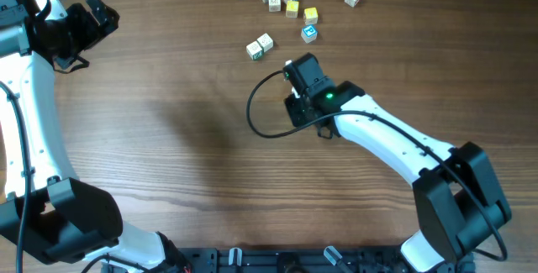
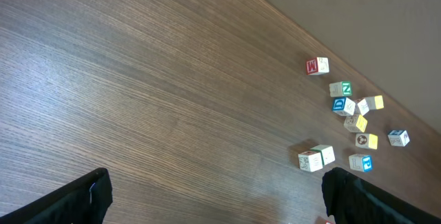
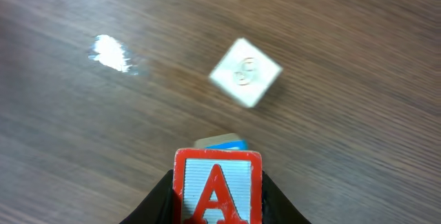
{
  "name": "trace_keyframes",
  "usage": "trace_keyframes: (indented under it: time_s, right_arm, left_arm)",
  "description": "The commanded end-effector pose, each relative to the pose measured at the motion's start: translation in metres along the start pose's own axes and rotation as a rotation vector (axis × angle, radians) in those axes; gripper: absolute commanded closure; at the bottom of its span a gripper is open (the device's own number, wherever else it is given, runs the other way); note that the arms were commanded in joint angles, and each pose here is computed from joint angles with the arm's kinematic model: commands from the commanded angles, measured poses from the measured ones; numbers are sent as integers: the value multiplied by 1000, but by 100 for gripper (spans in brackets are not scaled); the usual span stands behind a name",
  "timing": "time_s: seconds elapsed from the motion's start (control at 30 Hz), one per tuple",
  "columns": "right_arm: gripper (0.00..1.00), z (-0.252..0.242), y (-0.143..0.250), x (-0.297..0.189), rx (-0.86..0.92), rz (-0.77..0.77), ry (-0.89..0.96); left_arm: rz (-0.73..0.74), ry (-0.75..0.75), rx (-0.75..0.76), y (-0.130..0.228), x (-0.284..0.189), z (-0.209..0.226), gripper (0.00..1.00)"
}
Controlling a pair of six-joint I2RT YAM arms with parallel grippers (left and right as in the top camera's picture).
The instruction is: Form a tower
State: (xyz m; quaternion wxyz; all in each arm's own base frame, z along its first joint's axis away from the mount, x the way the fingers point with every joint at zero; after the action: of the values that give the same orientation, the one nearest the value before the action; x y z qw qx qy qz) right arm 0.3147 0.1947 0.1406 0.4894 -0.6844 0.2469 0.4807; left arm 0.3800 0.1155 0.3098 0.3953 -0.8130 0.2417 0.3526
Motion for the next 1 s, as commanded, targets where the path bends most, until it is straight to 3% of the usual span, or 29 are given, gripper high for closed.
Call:
trace_keyframes:
  time_s: [0.0, 0.1, 0.43, 0.67, 0.97]
  right_arm:
    - [73, -18, 4, 11, 45, 31, -13]
    - [73, -14, 1, 11, 18, 18, -120]
    - [72, -12, 13, 22, 10, 3, -140]
    - [64, -12, 24, 27, 9, 29, -138]
    - [72, -8, 17, 27, -22, -13, -167]
  left_arm:
    - [12, -2, -8, 1, 5, 1, 0]
    - [12, -2, -9, 1, 5, 1, 0]
    - [11, -2, -8, 1, 5, 1, 0]
    - [12, -2, -9, 1, 5, 1, 0]
    - [12, -3, -9, 1, 5, 2, 0]
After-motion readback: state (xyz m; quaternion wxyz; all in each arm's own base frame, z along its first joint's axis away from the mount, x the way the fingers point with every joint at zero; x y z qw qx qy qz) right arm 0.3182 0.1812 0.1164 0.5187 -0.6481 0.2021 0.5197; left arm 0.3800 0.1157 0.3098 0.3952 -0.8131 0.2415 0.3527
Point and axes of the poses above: each gripper's point midway between its finger pads, its own x axis out along the fingers, its own z axis along the line the jaws close on, y = z × x, the point moved 9 cm from there along -x, back along the fingers, and after that the axes turned 3 degrees about -x, right-handed, at the moved point
